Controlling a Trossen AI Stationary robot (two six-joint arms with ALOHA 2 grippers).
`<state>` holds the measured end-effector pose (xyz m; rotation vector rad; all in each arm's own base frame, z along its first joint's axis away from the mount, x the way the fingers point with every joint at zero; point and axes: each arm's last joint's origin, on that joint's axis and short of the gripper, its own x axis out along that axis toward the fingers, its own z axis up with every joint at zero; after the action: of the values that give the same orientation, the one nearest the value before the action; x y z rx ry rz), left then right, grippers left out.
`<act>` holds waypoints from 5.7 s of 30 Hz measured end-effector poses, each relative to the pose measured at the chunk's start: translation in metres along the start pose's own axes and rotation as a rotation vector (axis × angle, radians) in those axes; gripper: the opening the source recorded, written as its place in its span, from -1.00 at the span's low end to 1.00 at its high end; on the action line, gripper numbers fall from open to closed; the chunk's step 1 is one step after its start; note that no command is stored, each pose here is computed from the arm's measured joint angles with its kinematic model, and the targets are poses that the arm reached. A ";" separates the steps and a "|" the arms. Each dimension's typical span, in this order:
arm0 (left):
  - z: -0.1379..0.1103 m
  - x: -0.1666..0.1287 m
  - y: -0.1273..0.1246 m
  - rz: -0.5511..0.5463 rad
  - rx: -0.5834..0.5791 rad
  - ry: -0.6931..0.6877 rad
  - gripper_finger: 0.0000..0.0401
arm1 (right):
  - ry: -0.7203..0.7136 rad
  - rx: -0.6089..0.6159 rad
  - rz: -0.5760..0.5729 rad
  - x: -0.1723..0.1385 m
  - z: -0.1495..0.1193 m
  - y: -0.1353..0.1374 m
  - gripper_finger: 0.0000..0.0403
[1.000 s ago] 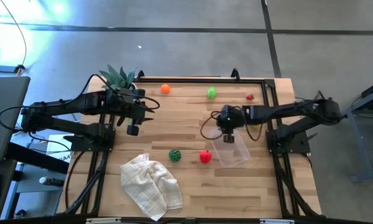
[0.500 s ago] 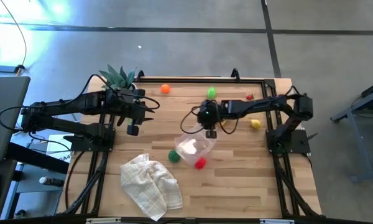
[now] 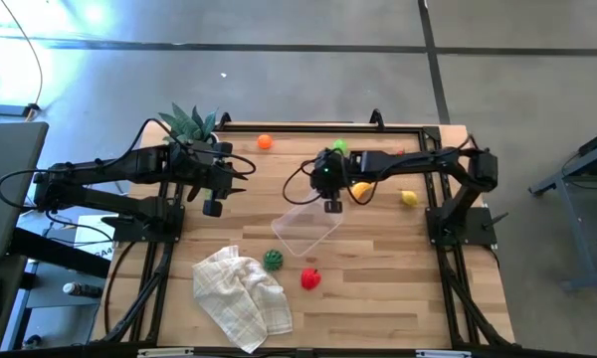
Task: Pick and placing Produce into tupperware
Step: Move the transparent bin to the center of the table
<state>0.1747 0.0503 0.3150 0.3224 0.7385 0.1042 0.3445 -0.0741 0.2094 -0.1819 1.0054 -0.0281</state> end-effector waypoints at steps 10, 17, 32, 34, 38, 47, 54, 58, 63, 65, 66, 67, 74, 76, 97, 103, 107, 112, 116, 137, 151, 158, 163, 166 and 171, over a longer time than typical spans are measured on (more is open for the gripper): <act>0.000 0.000 0.000 0.000 0.000 0.001 -0.41 | 0.055 -0.019 0.088 -0.043 -0.002 0.029 -0.47; 0.000 0.000 0.000 0.000 0.000 0.000 -0.41 | -0.020 0.005 0.310 -0.091 -0.001 0.065 -0.47; 0.000 0.000 0.000 0.000 0.000 0.000 -0.41 | 0.046 -0.067 0.416 -0.030 -0.033 0.124 -0.47; 0.000 0.000 0.000 0.000 0.000 0.000 -0.41 | 0.035 -0.054 0.392 -0.020 -0.032 0.121 -0.47; 0.000 0.000 0.000 0.000 0.000 0.000 -0.41 | 0.049 -0.011 0.360 0.001 -0.033 0.109 -0.47; 0.000 0.000 0.000 0.000 0.000 0.000 -0.41 | 0.023 0.080 0.232 0.019 -0.036 0.063 -0.47; 0.000 0.000 0.000 0.000 0.000 0.000 -0.41 | -0.048 0.186 0.140 0.019 -0.040 0.015 -0.47; 0.000 0.000 0.000 0.000 0.000 0.000 -0.41 | -0.036 0.256 0.148 0.014 -0.042 -0.001 -0.47; 0.000 0.000 0.000 0.000 0.000 0.000 -0.41 | -0.103 0.237 0.202 -0.011 -0.020 0.005 -0.47; 0.000 0.000 0.000 0.000 0.000 0.000 -0.41 | -0.160 0.219 0.206 -0.022 -0.007 0.011 -0.47; 0.000 0.000 0.000 0.000 0.000 0.000 -0.41 | -0.197 0.212 0.208 -0.026 0.000 0.014 -0.47; 0.000 0.000 0.000 0.000 0.000 0.000 -0.41 | -0.232 0.204 0.213 -0.030 0.007 0.017 -0.47; 0.000 0.000 0.000 0.000 0.000 0.000 -0.41 | -0.262 0.119 0.292 -0.018 0.027 0.049 -0.47; 0.000 0.000 0.000 0.000 0.000 0.000 -0.41 | -0.238 0.107 0.304 -0.008 0.027 0.056 -0.47; 0.000 0.000 0.000 0.000 0.000 0.000 -0.41 | 0.027 -0.041 0.325 0.019 0.003 0.079 -0.47; 0.000 0.000 0.000 0.000 0.000 0.000 -0.41 | 0.003 -0.054 0.286 0.010 0.005 0.076 -0.47; 0.000 0.000 0.000 0.000 0.000 0.000 -0.41 | 0.004 -0.055 0.272 0.008 0.005 0.076 -0.47; 0.000 0.000 0.000 0.000 0.000 0.000 -0.41 | -0.012 -0.028 0.268 0.008 0.007 0.075 -0.47; 0.000 0.000 0.000 0.000 0.000 0.000 -0.41 | -0.067 -0.015 0.258 0.005 0.016 0.074 -0.47; 0.000 0.000 0.000 0.000 0.000 0.000 -0.41 | -0.104 0.107 0.111 0.005 0.008 -0.004 -0.47; 0.000 0.000 0.000 0.000 0.000 0.000 -0.41 | -0.009 0.103 0.205 0.024 -0.004 0.000 -0.47; 0.000 0.000 0.000 0.000 0.000 0.000 -0.41 | -0.026 0.131 0.118 0.027 -0.002 -0.005 -0.47; 0.000 0.000 0.000 0.000 0.000 0.000 -0.41 | -0.008 0.154 0.097 0.027 -0.004 -0.007 -0.47; 0.000 0.000 0.000 0.000 0.000 0.000 -0.41 | 0.005 0.171 0.080 0.027 -0.004 -0.007 -0.47; 0.000 0.000 0.000 0.000 0.000 0.000 -0.41 | 0.016 0.192 0.063 0.027 -0.005 -0.008 -0.47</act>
<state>0.1748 0.0503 0.3150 0.3220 0.7385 0.1042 0.3551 -0.0854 0.1855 0.0251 1.0172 -0.0688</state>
